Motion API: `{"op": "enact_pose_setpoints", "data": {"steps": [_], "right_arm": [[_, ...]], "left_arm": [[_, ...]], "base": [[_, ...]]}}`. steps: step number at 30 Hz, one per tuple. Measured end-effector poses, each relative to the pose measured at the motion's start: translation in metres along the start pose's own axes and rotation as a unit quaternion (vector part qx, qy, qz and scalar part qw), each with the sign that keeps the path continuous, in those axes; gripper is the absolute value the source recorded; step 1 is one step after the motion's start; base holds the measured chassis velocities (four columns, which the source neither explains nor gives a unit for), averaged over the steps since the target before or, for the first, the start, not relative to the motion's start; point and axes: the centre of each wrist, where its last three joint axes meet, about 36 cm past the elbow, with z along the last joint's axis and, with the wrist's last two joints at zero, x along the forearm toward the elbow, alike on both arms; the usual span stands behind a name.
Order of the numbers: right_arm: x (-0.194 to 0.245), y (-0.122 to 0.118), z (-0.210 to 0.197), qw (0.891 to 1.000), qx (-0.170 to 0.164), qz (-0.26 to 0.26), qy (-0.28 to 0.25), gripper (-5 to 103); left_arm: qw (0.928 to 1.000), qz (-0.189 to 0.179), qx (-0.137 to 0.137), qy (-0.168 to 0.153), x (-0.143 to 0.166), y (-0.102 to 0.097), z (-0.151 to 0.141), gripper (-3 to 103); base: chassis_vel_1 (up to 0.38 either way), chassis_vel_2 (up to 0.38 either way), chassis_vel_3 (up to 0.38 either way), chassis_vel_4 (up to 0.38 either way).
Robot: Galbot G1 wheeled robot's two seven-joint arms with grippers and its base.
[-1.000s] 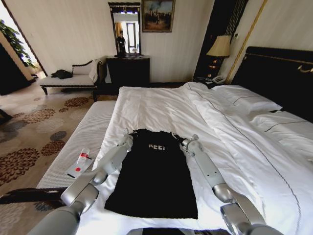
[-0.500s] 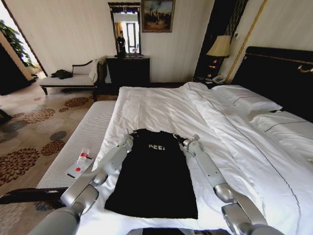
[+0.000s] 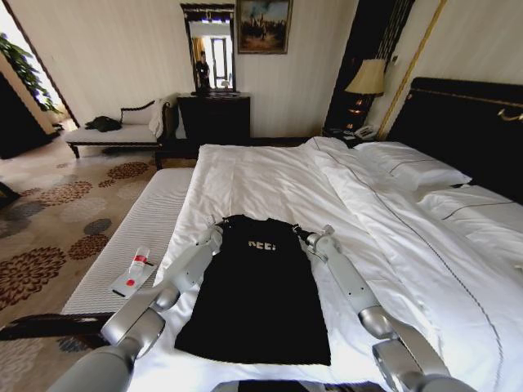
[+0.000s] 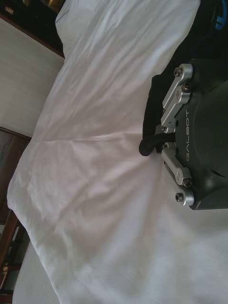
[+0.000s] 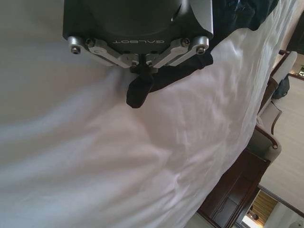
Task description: Fold the clothes on the bed.
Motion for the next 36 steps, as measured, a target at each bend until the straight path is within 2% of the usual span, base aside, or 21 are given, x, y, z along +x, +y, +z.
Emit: {"op": "enact_pose_setpoints", "data": {"steps": [3,5,8,10,15,16,17,19,21,26,29,31,36], "right_arm": [[0.007,0.008,-0.006,0.999,0.023,-0.014,-0.025,1],[0.009,0.009,-0.008,0.999,0.026,-0.019,-0.030,1],[0.019,0.022,-0.018,0.995,0.058,-0.053,-0.065,1],[0.020,0.024,-0.019,0.994,0.066,-0.057,-0.071,1],[0.020,0.031,-0.030,0.979,0.157,-0.062,-0.111,1],[0.020,0.031,-0.030,0.979,0.157,-0.062,-0.111,1],[0.016,0.033,-0.029,0.975,0.177,-0.058,-0.119,1],[0.005,0.037,-0.029,0.971,0.193,-0.057,-0.126,1],[0.001,0.041,-0.031,0.970,0.196,-0.057,-0.128,1],[-0.022,0.078,-0.063,0.964,0.205,-0.063,-0.155,1],[-0.031,0.089,-0.078,0.962,0.207,-0.057,-0.168,1],[-0.035,0.090,-0.087,0.962,0.202,-0.049,-0.175,1],[-0.035,0.085,-0.092,0.963,0.195,-0.040,-0.182,1]], "left_arm": [[0.9999,0.001,0.005,-0.015,0.003,-0.002,-0.013,2],[0.9998,0.001,0.005,-0.017,0.003,-0.002,-0.015,2],[0.9996,0.003,0.007,-0.028,0.004,-0.003,-0.027,2],[0.9995,0.004,0.008,-0.031,0.004,-0.004,-0.030,2],[0.9984,0.015,0.016,-0.052,0.007,-0.013,-0.053,2],[0.9984,0.015,0.016,-0.052,0.007,-0.013,-0.053,2],[0.9981,0.017,0.017,-0.057,0.006,-0.015,-0.059,2],[0.9976,0.019,0.021,-0.063,0.001,-0.019,-0.068,2],[0.9975,0.020,0.022,-0.064,-0.001,-0.022,-0.071,2],[0.9966,0.026,0.024,-0.074,-0.019,-0.037,-0.094,2],[0.9959,0.028,0.022,-0.083,-0.026,-0.046,-0.108,2],[0.9949,0.035,0.024,-0.092,-0.030,-0.059,-0.123,2],[0.9935,0.044,0.018,-0.103,-0.032,-0.075,-0.136,2]], "base": [[0.000,0.000,0.000,0.000],[0.000,0.000,0.000,0.000],[0.000,0.000,0.000,0.000],[0.000,0.000,0.000,0.000],[0.000,0.000,0.000,0.000],[0.000,0.000,0.000,0.000],[0.000,0.000,0.000,0.000],[0.000,0.000,0.000,0.000],[0.000,0.000,0.000,0.000],[0.000,0.000,0.000,0.000],[0.000,0.000,0.000,0.000],[0.000,0.000,0.000,0.000],[0.000,0.000,0.000,0.000]]}}
